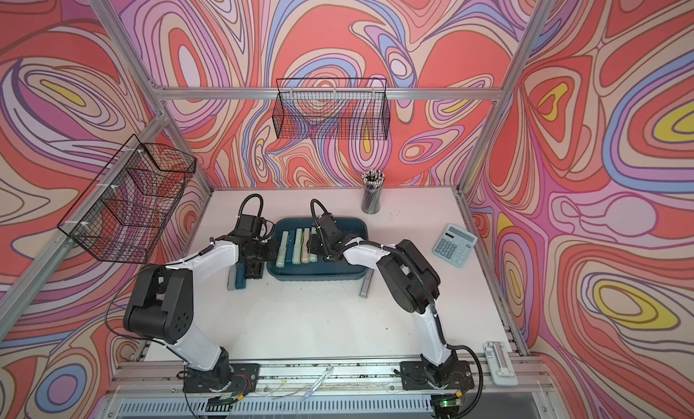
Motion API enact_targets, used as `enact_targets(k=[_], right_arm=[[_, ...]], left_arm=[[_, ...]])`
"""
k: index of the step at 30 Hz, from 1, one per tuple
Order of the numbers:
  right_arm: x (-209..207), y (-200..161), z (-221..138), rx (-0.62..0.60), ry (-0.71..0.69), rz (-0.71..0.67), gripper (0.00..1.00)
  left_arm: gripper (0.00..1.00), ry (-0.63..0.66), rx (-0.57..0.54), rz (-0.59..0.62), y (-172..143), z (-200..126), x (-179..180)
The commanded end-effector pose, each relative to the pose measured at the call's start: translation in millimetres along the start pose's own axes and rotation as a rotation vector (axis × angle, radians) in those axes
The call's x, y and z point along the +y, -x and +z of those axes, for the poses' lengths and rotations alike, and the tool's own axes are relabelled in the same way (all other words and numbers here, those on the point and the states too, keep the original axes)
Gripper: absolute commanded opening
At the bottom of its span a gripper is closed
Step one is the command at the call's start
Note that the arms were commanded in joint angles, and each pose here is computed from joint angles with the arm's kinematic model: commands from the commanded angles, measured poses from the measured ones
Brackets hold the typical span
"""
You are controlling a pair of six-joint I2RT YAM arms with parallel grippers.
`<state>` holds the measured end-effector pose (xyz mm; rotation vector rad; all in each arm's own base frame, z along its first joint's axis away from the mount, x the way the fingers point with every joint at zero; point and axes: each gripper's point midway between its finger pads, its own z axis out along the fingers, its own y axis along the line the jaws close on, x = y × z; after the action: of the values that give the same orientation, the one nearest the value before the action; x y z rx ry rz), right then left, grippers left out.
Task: Put the pruning pliers into the storage box
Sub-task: Place the pruning pliers in the storage box.
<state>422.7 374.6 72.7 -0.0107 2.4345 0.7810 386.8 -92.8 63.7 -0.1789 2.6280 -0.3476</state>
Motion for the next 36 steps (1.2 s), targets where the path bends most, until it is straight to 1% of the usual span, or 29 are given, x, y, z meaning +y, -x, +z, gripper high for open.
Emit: enact_targets(k=[1, 10, 14, 19, 23, 24, 28, 31, 33, 36], right_arm=[[19.5, 9.7, -7.9, -0.019, 0.055, -0.005, 0.46], [22.4, 8.1, -4.1, -0.002, 0.067, -0.006, 0.46], [16.0, 22.5, -21.1, -0.035, -0.015, -0.067, 0.48], [0.7, 41.9, -66.5, -0.098, -0.115, -0.105, 0.53], [-24.2, 42.4, -107.4, -0.140, -0.203, -0.090, 0.56], [-28.6, 43.8, -124.1, -0.163, -0.217, -0.077, 0.56], [-66.3, 26.7, -167.4, -0.192, -0.309, -0.015, 0.57], [-89.6, 10.3, -192.8, -0.203, -0.360, 0.021, 0.58], [-99.9, -6.1, -204.7, -0.199, -0.358, 0.034, 0.60], [-117.5, -27.9, -217.0, -0.162, -0.399, 0.034, 0.63]], left_arm=[[0.00, -0.085, -0.095, 0.003, 25.0, -11.1, -19.9], [0.00, -0.084, -0.095, 0.003, 25.8, -11.5, -20.0], [0.00, -0.082, -0.099, 0.005, 27.2, -12.2, -19.9], [0.00, -0.072, -0.102, 0.007, 27.3, -13.1, -18.1], [0.00, -0.057, -0.099, 0.009, 25.9, -9.8, -14.4], [0.00, -0.056, -0.096, 0.008, 25.9, -8.2, -13.7], [0.00, -0.054, -0.098, 0.001, 29.1, -7.3, -11.8], [0.00, -0.058, -0.104, -0.005, 31.1, -8.1, -11.1], [0.00, -0.048, -0.105, -0.005, 30.3, -8.2, -8.9], [0.00, -0.033, -0.111, -0.009, 31.6, -8.9, -4.0]])
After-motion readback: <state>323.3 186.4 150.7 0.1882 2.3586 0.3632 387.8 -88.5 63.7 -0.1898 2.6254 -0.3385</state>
